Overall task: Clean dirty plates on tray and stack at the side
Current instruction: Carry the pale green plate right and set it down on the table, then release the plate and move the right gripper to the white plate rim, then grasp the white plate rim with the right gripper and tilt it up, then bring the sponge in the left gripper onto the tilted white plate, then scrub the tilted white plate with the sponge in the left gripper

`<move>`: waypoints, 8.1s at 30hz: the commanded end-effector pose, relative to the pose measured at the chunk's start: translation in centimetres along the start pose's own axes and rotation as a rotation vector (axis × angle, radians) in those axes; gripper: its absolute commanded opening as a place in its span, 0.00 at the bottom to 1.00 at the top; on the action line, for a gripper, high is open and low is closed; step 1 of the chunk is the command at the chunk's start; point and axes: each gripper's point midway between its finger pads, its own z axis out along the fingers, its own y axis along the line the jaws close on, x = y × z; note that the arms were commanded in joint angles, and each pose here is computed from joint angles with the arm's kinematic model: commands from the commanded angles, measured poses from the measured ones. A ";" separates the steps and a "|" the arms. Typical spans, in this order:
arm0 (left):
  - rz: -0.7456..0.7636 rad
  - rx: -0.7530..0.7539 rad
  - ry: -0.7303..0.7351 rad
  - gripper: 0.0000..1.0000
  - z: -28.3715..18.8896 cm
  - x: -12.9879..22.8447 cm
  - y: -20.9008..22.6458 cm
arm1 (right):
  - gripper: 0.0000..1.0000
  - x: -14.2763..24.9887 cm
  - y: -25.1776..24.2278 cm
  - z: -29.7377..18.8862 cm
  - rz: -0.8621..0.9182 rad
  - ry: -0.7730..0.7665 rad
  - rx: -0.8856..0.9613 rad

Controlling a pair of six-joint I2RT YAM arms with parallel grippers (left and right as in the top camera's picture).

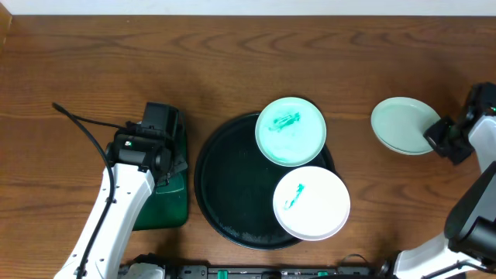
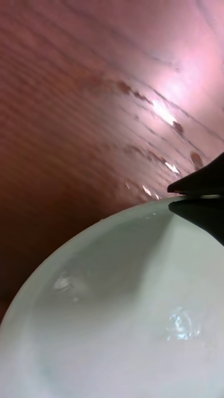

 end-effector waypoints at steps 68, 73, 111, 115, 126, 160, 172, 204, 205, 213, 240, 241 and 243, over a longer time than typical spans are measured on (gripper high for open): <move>0.014 -0.013 0.008 0.07 0.2 0.1 0.3 | 0.86 26.5 10.9 -5.6 -0.697 0.230 -0.040; 0.014 -0.013 0.008 0.07 0.2 0.1 0.3 | 0.88 24.3 6.8 -5.8 -0.543 0.151 0.187; 0.014 -0.013 0.008 0.07 0.2 0.1 0.3 | 0.69 31.3 0.5 -4.8 -0.481 0.245 0.047; 0.014 -0.013 0.008 0.07 0.2 0.1 0.3 | 0.46 31.0 1.5 -4.5 -0.480 0.214 0.010; 0.014 -0.013 0.008 0.07 0.2 0.1 0.3 | 0.01 30.6 1.8 -4.4 -0.516 0.186 -0.001; 0.278 0.458 0.196 0.07 -1.9 4.0 -7.1 | 0.01 36.5 9.0 -2.2 -0.859 0.187 -0.260; 0.484 0.662 0.251 0.07 -3.9 7.4 -10.9 | 0.01 38.1 9.9 -1.8 -0.862 0.260 -0.315; 0.481 0.831 0.701 0.07 5.5 16.0 -20.2 | 0.01 38.4 9.1 -1.8 -0.830 0.295 -0.286; 0.473 0.765 0.676 0.07 6.6 15.7 -19.7 | 0.01 38.4 9.1 -1.8 -0.828 0.295 -0.285; 0.386 0.040 0.383 0.07 13.3 10.1 -9.5 | 0.01 38.2 8.5 -1.7 -0.825 0.299 -0.259; 0.403 -0.292 0.376 0.07 12.2 9.2 -2.6 | 0.01 37.7 8.1 -1.5 -0.803 0.290 -0.233; 0.455 -0.178 0.444 0.07 12.3 10.5 -4.2 | 0.01 37.7 8.1 -1.5 -0.802 0.290 -0.232; 0.492 -0.026 0.533 0.07 11.9 12.3 -6.2 | 0.01 37.7 8.1 -1.5 -0.802 0.290 -0.232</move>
